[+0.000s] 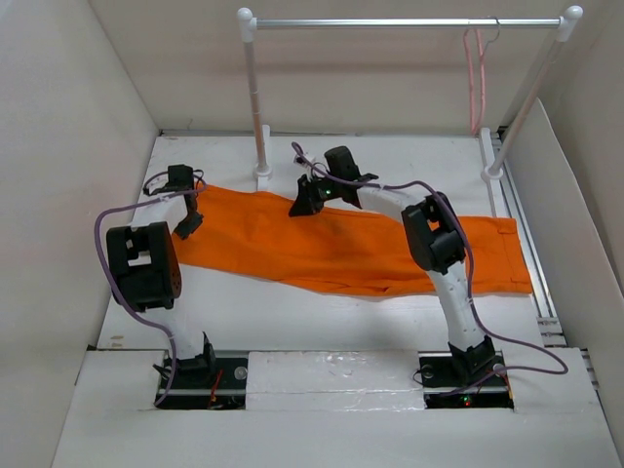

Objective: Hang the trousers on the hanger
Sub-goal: Fold the trousers at the center of the board.

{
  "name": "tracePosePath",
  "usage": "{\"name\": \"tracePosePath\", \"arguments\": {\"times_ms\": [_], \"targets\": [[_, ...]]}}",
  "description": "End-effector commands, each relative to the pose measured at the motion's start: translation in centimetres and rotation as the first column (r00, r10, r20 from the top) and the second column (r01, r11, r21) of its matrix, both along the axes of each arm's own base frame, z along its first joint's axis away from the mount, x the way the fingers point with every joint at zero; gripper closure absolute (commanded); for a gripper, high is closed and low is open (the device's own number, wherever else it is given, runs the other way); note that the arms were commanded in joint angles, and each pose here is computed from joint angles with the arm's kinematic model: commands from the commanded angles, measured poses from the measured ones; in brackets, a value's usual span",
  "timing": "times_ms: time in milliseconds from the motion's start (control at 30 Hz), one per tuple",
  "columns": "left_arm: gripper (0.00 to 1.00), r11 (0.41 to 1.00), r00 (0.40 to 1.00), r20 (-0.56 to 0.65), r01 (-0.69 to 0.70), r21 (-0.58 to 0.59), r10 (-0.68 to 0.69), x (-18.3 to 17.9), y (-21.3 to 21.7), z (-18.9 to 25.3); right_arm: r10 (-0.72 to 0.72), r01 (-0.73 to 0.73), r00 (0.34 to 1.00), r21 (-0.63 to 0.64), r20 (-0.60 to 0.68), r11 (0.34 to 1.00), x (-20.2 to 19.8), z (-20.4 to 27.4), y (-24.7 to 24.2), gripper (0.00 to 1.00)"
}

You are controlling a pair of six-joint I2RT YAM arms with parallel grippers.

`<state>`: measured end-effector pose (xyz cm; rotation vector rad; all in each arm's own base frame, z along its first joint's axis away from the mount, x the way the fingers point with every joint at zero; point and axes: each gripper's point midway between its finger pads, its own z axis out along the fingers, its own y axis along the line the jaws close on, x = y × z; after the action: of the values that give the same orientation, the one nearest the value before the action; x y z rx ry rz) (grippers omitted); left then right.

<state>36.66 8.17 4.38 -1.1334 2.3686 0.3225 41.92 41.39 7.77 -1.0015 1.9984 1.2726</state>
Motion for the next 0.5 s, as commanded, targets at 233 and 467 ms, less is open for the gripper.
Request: {"name": "tracePosePath", "arguments": {"times_ms": [233, 467], "targets": [[0.81, 0.992, 0.996, -0.037, -0.073, 0.105, 0.077, -0.5, 2.1, 1.0, -0.128, 0.143, 0.963, -0.048, 0.237, 0.989, 5.6, 7.0, -1.9, 1.00], [0.81, 0.974, 0.989, -0.058, -0.122, 0.193, 0.136, -1.5, 3.6, 1.7, -0.195, 0.232, 0.953, -0.141, 0.233, 0.963, 8.2, 2.3, -2.4, 0.82]]}}
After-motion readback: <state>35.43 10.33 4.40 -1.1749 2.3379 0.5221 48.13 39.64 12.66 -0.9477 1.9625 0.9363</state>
